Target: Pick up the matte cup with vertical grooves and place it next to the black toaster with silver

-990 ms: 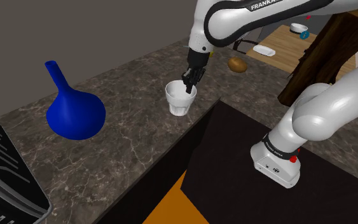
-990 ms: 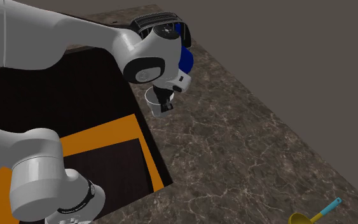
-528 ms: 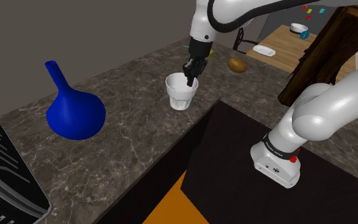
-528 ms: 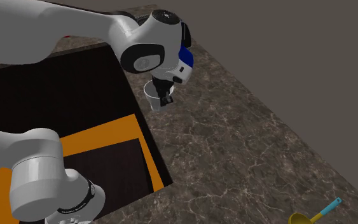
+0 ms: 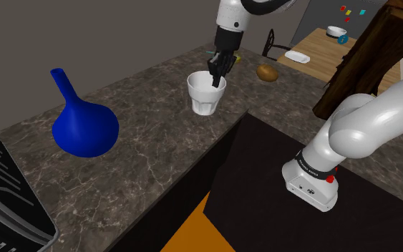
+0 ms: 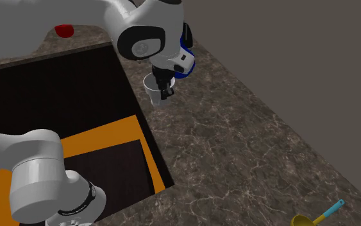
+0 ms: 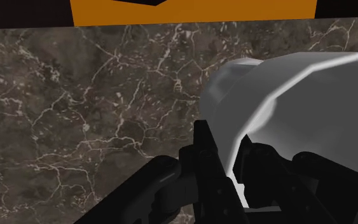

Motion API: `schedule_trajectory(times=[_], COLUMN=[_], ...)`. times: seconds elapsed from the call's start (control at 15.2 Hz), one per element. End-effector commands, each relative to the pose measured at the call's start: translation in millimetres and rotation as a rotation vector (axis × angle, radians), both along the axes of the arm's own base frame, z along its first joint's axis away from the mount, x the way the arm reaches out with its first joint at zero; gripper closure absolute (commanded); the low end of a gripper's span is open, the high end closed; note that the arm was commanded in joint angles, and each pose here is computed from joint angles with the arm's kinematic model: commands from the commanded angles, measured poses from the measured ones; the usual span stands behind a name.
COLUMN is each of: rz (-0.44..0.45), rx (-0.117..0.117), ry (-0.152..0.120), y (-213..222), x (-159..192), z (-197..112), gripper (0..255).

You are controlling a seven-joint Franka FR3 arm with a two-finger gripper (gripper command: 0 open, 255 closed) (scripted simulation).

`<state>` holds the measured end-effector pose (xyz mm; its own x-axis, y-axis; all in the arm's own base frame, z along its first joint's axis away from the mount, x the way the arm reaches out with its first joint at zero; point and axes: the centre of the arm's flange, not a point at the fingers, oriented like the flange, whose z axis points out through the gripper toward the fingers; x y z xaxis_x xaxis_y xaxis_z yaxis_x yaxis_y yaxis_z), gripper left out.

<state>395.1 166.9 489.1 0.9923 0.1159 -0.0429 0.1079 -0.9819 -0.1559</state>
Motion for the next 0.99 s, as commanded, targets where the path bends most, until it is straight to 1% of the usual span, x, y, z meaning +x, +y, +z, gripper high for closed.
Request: schedule_trajectory(times=[0.0,0.92], rz=[0.000,0.000], rx=[0.000,0.000], ry=[0.000,0.000], y=[0,0], x=[0,0], z=[11,85], gripper=[255,255])
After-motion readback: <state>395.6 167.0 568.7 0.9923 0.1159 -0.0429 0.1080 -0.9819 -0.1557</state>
